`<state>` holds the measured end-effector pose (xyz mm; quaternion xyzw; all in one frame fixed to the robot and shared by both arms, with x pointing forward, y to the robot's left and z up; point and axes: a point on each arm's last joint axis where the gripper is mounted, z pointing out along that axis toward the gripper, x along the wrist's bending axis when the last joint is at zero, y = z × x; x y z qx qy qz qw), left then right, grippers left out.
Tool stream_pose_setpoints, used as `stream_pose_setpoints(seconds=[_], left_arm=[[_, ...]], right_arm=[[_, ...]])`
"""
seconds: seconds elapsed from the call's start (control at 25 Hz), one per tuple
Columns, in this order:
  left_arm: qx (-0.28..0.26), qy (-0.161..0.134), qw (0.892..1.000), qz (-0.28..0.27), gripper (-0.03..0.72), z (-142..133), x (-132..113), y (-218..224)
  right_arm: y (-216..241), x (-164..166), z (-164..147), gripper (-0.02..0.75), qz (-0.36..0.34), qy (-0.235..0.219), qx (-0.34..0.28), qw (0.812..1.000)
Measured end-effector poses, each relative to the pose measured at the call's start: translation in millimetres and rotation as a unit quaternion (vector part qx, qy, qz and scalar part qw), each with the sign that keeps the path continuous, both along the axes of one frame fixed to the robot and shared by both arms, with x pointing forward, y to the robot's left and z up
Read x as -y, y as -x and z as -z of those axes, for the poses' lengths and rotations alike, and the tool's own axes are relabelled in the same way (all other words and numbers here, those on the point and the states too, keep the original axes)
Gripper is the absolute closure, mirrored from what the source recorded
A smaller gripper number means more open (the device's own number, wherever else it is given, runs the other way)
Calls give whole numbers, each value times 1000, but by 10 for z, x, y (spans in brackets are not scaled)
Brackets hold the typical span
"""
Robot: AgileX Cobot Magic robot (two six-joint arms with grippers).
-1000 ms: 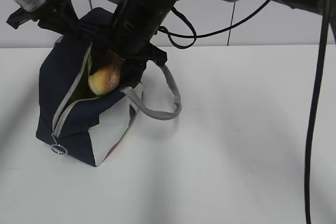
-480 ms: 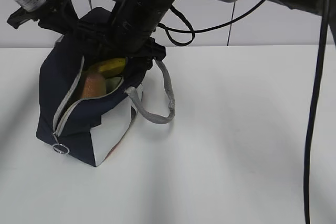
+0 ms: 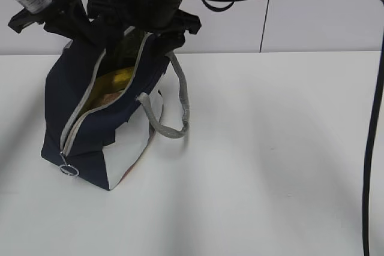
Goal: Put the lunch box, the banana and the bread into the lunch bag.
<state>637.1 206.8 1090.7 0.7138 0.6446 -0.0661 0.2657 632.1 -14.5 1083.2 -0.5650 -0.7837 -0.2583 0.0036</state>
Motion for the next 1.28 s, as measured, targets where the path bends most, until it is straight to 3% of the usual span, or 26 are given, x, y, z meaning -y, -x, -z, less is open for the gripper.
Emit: stream_pose_setpoints(seconds=[0.48,0.72,0.96,1.12,1.28], left_arm=[[0,0,1000,0,691,0,0,0],[0,0,1000,0,691,0,0,0],[0,0,1000,0,691,0,0,0],[0,0,1000,0,691,0,0,0],[0,0,1000,0,691,0,0,0]], right_arm=[[114,144,-366,189,-10,15,52,998],[381,428,-473,239,-10,74,61,995],[680,661,-333,258,-11,116,23,993],[797,706,-160,258,5,91,10,996],[804,742,101,258,41,0,-20,999]])
